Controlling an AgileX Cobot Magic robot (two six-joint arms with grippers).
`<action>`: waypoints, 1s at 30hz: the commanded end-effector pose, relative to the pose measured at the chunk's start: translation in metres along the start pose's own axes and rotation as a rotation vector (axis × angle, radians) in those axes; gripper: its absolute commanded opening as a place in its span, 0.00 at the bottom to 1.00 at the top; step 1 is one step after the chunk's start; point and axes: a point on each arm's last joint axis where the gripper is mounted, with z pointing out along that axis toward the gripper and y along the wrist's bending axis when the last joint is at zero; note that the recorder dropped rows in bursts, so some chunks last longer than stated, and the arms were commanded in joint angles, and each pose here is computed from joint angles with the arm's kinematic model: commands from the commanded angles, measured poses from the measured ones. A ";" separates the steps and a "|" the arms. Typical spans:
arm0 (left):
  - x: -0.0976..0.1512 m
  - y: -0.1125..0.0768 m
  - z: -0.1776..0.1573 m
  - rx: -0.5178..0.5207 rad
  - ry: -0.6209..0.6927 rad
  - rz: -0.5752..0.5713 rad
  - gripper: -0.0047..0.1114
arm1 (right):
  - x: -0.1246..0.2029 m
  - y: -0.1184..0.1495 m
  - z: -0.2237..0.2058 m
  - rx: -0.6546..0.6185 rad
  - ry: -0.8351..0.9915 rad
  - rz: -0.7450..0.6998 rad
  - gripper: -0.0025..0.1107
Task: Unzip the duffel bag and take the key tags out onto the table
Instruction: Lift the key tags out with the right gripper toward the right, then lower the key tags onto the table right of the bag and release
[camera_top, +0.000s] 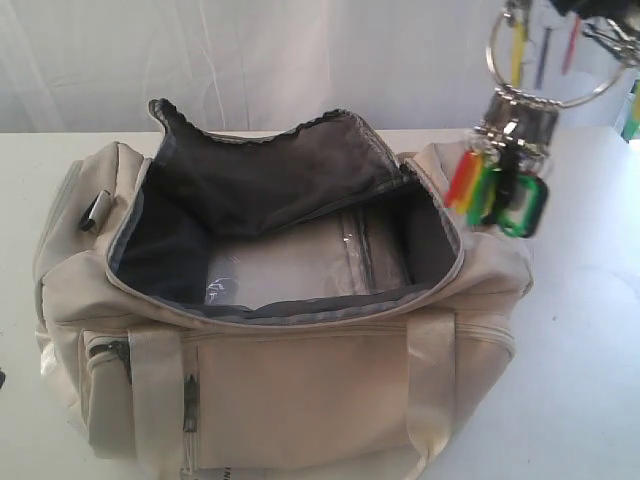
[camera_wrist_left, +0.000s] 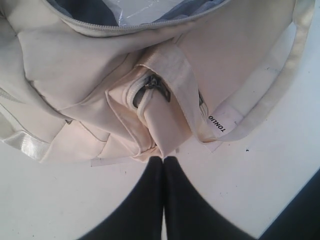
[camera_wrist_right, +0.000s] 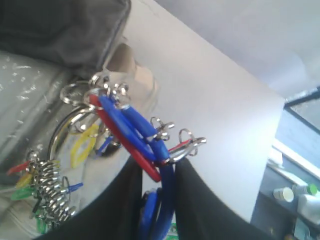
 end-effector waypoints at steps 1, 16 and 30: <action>0.002 -0.002 0.000 0.016 0.005 -0.009 0.04 | 0.036 -0.017 -0.002 0.075 0.070 0.080 0.02; 0.002 -0.003 0.000 0.023 0.003 -0.016 0.04 | 0.132 -0.008 0.114 0.029 0.475 0.261 0.02; 0.001 -0.003 0.000 0.024 -0.001 -0.016 0.04 | 0.178 0.050 0.223 -0.363 0.620 0.303 0.02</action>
